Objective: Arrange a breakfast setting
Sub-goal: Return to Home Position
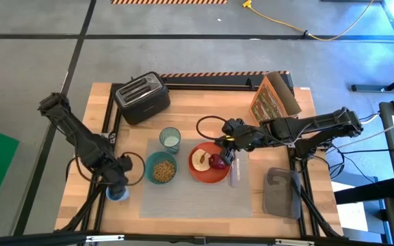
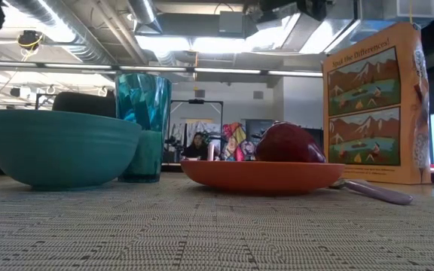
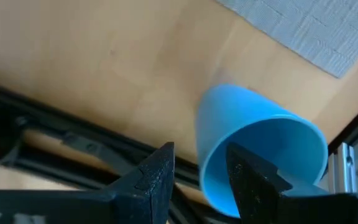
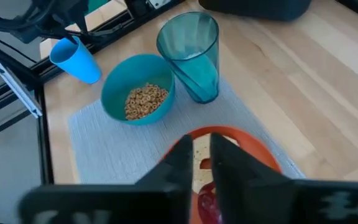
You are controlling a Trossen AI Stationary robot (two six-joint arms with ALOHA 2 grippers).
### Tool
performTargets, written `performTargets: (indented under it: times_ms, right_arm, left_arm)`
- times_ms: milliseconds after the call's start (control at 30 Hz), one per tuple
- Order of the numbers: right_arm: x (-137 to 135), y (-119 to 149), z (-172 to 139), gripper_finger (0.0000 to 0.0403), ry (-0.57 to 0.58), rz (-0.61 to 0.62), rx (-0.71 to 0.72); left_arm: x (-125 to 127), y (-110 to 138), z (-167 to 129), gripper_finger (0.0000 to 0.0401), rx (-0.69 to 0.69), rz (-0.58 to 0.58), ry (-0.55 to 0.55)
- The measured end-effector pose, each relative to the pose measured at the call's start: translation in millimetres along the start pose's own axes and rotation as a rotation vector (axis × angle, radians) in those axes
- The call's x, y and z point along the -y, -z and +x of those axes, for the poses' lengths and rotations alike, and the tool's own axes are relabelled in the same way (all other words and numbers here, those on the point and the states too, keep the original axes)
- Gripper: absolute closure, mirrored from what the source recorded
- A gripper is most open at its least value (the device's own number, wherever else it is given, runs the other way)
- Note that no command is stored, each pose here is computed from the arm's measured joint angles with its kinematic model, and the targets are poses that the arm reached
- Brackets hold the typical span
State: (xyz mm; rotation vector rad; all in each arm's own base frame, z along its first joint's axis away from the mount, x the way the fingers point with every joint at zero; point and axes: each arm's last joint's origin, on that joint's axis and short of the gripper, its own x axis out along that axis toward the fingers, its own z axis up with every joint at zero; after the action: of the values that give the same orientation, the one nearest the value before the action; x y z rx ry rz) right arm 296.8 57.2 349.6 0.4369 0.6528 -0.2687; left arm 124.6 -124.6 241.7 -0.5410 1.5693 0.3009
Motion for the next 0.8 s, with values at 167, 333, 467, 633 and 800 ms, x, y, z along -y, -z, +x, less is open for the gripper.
performTargets:
  times_ms: [167,333,467,633,800]
  right_arm:
    - [-0.4,0.6,0.0,0.0295,-0.018,0.023,-0.016]
    - [0.3,-0.1,0.0,0.0228,0.009,0.094,0.006]
    - [-3.2,-11.6,-19.7,0.0207,-0.027,0.098,0.075]
    - [-17.6,-42.3,-91.4,0.0227,-0.188,-0.104,0.27]
    - [-28.7,-54.8,-155.9,0.0322,-0.373,-0.315,0.391]
  left_arm:
    - [2.3,3.3,8.4,0.0261,-0.005,0.027,0.028]
    - [1.9,3.4,5.0,0.0261,-0.001,0.025,0.027]
    - [9.0,-1.2,-16.1,0.0261,0.076,0.027,0.091]
    - [13.5,-14.0,-82.3,0.0261,0.504,0.091,0.203]
    - [7.7,-26.6,-162.1,0.0262,1.031,0.163,0.274]
